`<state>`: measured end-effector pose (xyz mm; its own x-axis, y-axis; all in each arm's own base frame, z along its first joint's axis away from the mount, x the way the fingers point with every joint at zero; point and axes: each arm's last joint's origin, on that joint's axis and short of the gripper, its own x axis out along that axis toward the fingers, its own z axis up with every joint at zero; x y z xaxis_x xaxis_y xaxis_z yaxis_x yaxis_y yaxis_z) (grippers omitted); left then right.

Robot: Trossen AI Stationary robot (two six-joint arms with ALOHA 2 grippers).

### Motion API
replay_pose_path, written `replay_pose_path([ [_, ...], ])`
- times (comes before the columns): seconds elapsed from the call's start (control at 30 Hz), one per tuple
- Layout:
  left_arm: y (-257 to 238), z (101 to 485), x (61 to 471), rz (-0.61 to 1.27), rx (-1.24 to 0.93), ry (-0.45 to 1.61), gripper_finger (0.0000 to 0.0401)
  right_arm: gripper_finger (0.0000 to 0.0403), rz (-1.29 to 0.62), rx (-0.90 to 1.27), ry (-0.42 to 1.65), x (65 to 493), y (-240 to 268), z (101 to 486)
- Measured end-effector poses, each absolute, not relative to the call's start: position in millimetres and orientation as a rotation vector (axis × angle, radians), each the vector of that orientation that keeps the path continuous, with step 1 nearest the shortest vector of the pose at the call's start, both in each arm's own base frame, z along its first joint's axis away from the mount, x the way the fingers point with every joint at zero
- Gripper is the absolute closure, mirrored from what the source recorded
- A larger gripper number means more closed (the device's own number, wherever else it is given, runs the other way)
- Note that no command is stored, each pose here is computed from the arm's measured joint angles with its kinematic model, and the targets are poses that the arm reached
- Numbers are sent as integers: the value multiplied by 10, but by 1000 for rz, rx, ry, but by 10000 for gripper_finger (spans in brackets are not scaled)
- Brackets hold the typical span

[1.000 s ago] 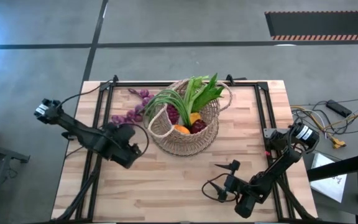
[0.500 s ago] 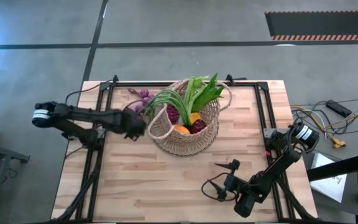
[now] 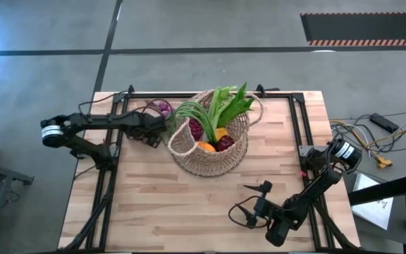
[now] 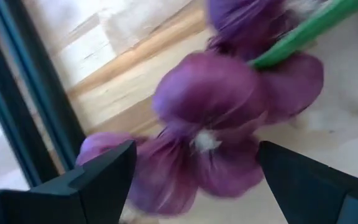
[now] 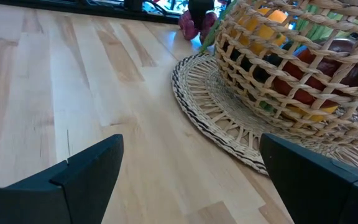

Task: Build produce basket
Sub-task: Put the purple garlic into the basket

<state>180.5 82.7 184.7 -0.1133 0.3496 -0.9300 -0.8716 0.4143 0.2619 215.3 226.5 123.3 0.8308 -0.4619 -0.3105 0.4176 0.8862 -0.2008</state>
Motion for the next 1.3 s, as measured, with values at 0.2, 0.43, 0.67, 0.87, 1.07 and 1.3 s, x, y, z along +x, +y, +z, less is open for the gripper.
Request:
replay_pose_path([
  [0.2,859,1658,1857,1014,-498,1289,79,35,-468,-127,361,2152,2264,1232],
  [0.43,871,1571,1904,989,-510,1309,100,35,-471,-126,361,2160,2257,1232],
  [0.67,861,1565,1909,948,-522,1329,193,35,-471,-125,361,2161,2256,1232],
  [0.87,834,1662,1913,907,-507,1309,294,35,-471,-125,361,2161,2256,1232],
  [1.07,774,2019,1863,880,-504,1195,338,35,-473,-125,361,2165,2252,1232],
  [1.3,683,2629,1659,859,-500,954,333,35,-478,-121,360,2175,2243,1231],
])
